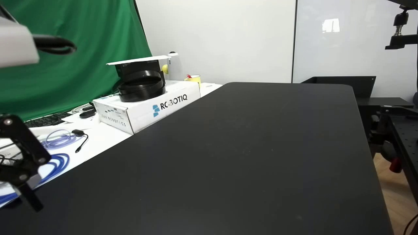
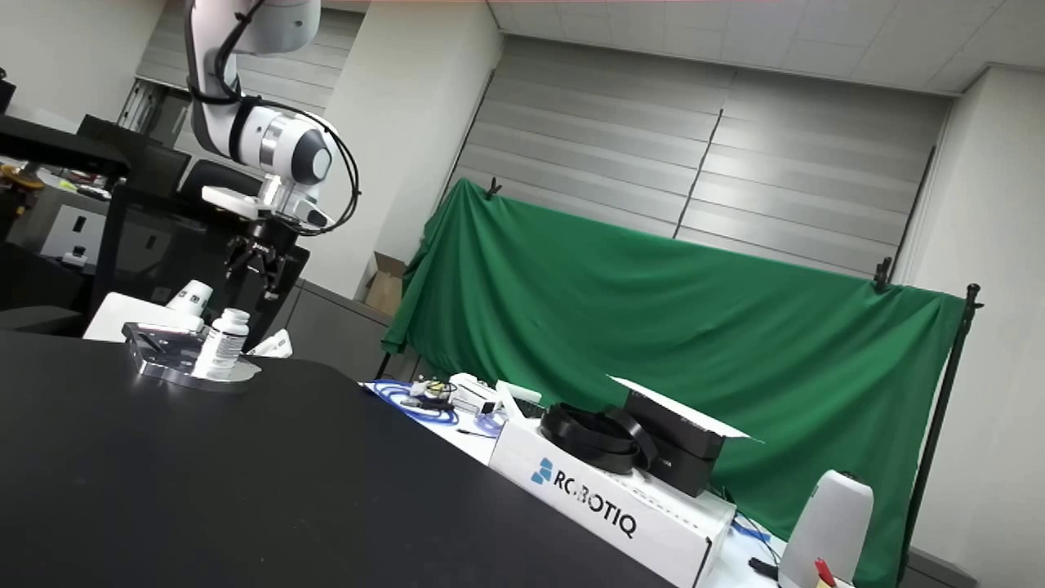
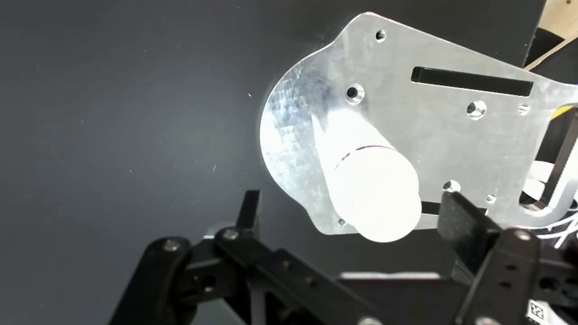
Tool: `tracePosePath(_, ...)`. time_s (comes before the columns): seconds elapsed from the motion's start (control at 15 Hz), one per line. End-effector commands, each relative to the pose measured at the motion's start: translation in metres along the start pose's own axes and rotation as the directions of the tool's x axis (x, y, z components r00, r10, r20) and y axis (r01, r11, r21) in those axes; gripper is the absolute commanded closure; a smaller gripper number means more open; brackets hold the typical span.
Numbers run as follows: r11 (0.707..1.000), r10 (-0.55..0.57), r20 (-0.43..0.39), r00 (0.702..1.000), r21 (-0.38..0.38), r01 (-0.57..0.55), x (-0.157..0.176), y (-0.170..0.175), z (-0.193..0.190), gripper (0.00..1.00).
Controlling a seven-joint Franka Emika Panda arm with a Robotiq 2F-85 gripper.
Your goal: Put the bottle in the middle of the table
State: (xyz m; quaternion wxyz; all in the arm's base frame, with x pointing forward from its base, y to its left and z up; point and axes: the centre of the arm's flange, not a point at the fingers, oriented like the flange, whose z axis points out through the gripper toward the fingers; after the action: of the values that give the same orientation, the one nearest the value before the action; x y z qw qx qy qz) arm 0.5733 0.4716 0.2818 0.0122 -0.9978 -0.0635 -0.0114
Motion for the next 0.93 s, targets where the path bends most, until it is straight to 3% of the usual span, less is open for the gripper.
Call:
tracePosePath(0.0,0.999,0.033,-0.021,0.999,0.0,-0.033,0.013,-0.014,0.006,0.0)
tracePosePath(0.47,0.999,0.024,-0.081,0.996,0.051,-0.02,0.019,-0.02,0.018,0.0)
tracePosePath(0.87,0.999,0.023,-0.071,0.997,0.051,-0.019,0.019,-0.021,0.027,0.0)
